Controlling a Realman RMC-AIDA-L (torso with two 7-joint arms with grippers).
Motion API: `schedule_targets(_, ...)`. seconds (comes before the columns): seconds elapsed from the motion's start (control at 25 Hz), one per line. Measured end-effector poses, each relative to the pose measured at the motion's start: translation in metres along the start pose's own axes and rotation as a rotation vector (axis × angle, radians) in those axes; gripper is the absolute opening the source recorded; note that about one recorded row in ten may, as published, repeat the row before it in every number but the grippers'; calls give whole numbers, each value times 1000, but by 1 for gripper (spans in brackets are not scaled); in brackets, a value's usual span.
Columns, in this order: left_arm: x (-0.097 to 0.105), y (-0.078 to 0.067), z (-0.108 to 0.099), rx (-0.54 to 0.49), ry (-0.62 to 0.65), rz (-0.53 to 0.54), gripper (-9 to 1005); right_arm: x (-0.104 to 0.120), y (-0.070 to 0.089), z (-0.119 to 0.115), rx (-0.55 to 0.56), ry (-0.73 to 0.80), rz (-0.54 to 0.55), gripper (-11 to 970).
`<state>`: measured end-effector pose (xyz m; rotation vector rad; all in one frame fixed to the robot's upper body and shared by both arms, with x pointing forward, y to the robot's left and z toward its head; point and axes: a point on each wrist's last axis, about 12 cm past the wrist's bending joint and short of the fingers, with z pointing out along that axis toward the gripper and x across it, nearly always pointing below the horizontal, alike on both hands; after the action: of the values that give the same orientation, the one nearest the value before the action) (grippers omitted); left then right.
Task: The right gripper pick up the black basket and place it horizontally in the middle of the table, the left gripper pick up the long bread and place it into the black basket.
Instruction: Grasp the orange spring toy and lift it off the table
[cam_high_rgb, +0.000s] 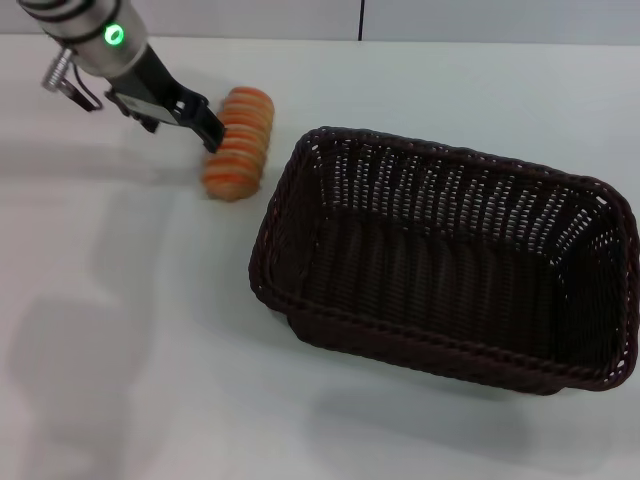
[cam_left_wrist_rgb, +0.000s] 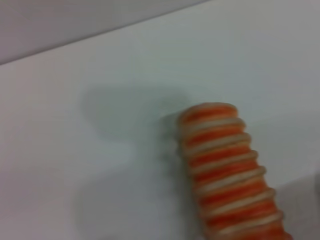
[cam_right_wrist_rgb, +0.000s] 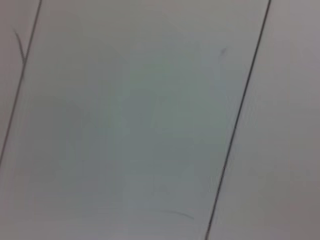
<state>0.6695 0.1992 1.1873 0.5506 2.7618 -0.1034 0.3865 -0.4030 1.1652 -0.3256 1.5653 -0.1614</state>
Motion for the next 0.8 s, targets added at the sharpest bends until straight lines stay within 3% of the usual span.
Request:
schedule_targets(0.32,1,-22,12,38,-5,40,856,-4,9,13,-46,-19,-16,576)
schedule_targets(0.8,-2,-25,15,60,-37,32,856,-12,17,29,-92,-44,-39,577)
